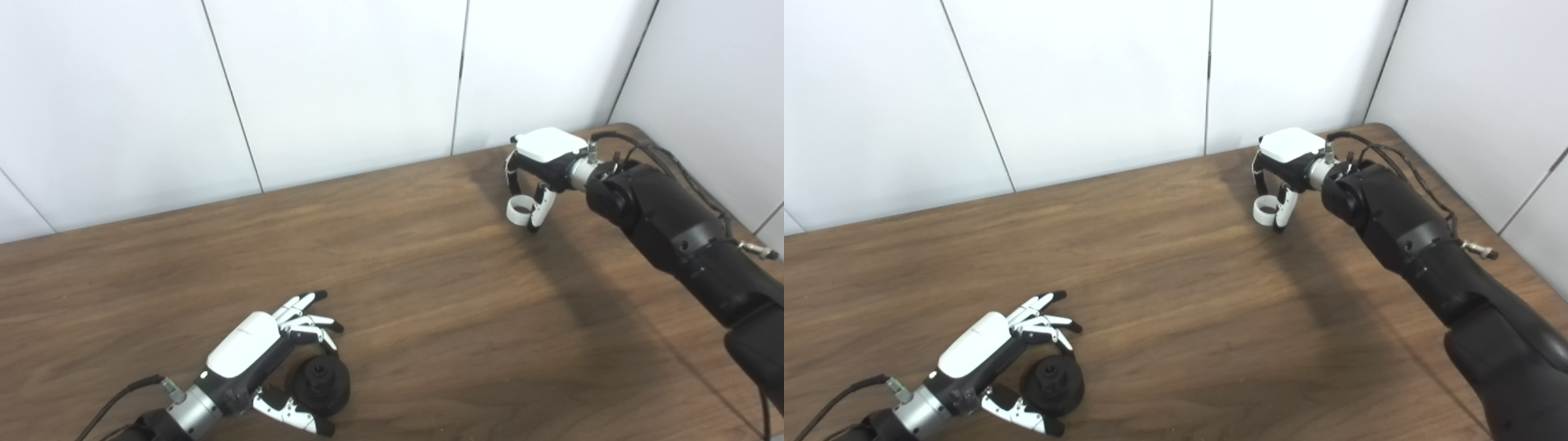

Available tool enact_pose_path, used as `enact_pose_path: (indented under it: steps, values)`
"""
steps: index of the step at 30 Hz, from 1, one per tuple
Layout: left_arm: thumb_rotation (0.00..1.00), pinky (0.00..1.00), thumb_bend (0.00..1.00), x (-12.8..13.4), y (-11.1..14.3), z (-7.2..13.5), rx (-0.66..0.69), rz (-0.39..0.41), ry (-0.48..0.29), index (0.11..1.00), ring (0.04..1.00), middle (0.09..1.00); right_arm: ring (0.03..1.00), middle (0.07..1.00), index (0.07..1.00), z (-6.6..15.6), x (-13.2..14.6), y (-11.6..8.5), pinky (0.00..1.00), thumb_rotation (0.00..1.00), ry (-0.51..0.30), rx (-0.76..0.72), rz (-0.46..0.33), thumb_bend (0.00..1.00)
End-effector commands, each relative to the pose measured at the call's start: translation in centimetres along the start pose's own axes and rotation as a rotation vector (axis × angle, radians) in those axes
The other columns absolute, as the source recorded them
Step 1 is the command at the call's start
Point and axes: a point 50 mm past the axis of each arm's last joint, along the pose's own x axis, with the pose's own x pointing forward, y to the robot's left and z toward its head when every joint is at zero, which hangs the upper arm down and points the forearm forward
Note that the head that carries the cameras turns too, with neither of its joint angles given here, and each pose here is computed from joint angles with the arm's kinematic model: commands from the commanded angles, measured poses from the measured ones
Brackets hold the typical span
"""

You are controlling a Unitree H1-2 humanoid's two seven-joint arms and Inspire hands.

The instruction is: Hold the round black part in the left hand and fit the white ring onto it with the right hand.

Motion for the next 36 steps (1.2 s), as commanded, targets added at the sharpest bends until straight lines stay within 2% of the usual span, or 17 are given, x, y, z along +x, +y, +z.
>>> enact_pose_path:
  steps: [1,8,18,26,36]
  values:
    - [0.06,1.0,0.52,-0.3,0.4,-0.1,0.024,-0.02,-0.001,0.481,1.0,0.795,1.0,0.82,0.482,-0.6,0.0,-1.4,1.0,0.14,0.019,-0.017,-0.049,0.53]
    - [0.06,1.0,0.52,-0.4,0.6,-0.1,0.033,-0.024,0.001,0.482,1.0,0.794,1.0,0.817,0.482,-0.9,-0.2,-1.4,1.0,0.14,0.018,0.018,-0.07,0.53]
    - [0.06,1.0,0.52,-0.3,0.3,-0.7,0.032,-0.028,0.017,0.481,1.0,0.791,1.0,0.827,0.482,-0.4,-0.6,-1.8,1.0,0.14,-0.034,0.011,-0.136,0.53]
    - [0.06,1.0,0.52,-0.3,-0.1,-1.1,0.025,-0.037,0.028,0.482,1.0,0.79,1.0,0.839,0.481,1.4,-1.1,-2.9,1.0,0.14,-0.111,0.007,-0.19,0.53]
    - [0.06,1.0,0.52,0.3,-0.5,-1.7,0.026,-0.029,0.034,0.482,1.0,0.789,1.0,0.834,0.479,4.3,-1.7,-5.5,1.0,0.14,-0.234,0.0,-0.249,0.53]
